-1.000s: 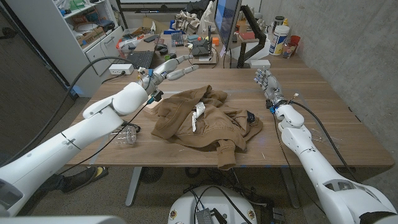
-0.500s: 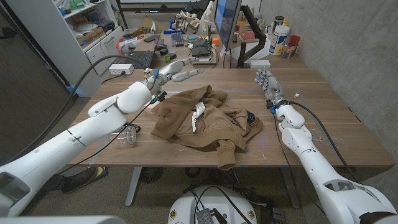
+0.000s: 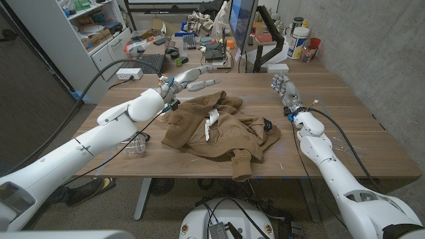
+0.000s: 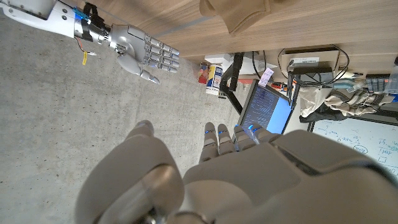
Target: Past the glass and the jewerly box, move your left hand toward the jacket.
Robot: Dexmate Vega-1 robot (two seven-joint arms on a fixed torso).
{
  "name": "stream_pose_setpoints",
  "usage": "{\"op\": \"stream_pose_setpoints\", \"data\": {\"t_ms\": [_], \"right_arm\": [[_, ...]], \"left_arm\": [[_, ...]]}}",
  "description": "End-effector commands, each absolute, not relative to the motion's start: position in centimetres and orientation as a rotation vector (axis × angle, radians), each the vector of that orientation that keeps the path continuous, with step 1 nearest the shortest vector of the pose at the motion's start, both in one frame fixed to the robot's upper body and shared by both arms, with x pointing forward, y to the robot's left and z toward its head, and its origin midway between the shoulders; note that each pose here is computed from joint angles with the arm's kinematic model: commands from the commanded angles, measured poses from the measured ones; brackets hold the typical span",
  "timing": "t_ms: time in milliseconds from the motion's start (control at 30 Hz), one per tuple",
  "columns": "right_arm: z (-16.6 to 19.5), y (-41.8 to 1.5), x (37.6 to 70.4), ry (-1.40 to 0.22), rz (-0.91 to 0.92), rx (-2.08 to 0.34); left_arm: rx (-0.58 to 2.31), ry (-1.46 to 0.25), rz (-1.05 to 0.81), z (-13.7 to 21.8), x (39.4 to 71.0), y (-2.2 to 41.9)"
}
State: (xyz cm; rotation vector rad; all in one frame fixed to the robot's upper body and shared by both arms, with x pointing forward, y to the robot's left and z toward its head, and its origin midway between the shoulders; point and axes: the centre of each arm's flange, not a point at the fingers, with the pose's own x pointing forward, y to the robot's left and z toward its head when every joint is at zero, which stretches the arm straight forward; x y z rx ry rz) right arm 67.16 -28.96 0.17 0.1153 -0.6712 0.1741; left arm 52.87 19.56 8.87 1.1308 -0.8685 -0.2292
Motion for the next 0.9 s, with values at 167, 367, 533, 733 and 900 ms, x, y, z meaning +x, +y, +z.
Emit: {"op": "stream_pose_setpoints", "data": {"t_ms": [167,367,533,733,900], "right_arm": [[0.4,-28.3,67.6,-0.662,0.185,0.105],[0.2,-28.3,67.7,-0.659,0.183,0.106],[0.2,-28.1,67.9,-0.658,0.185,0.106],[0.3,-27.7,68.1,-0.656,0.191,0.104],[0.3,-27.6,68.1,-0.656,0.194,0.105]], "left_arm": [[1.23,-0.875,-0.236,7.8,53.2,19.2],[1.261,-0.887,-0.223,7.5,53.2,19.4],[1.272,-0.9,-0.212,7.4,52.9,19.4],[1.319,-0.899,-0.21,7.1,52.7,19.2],[1.363,-0.888,-0.206,6.9,52.7,18.9]]}}
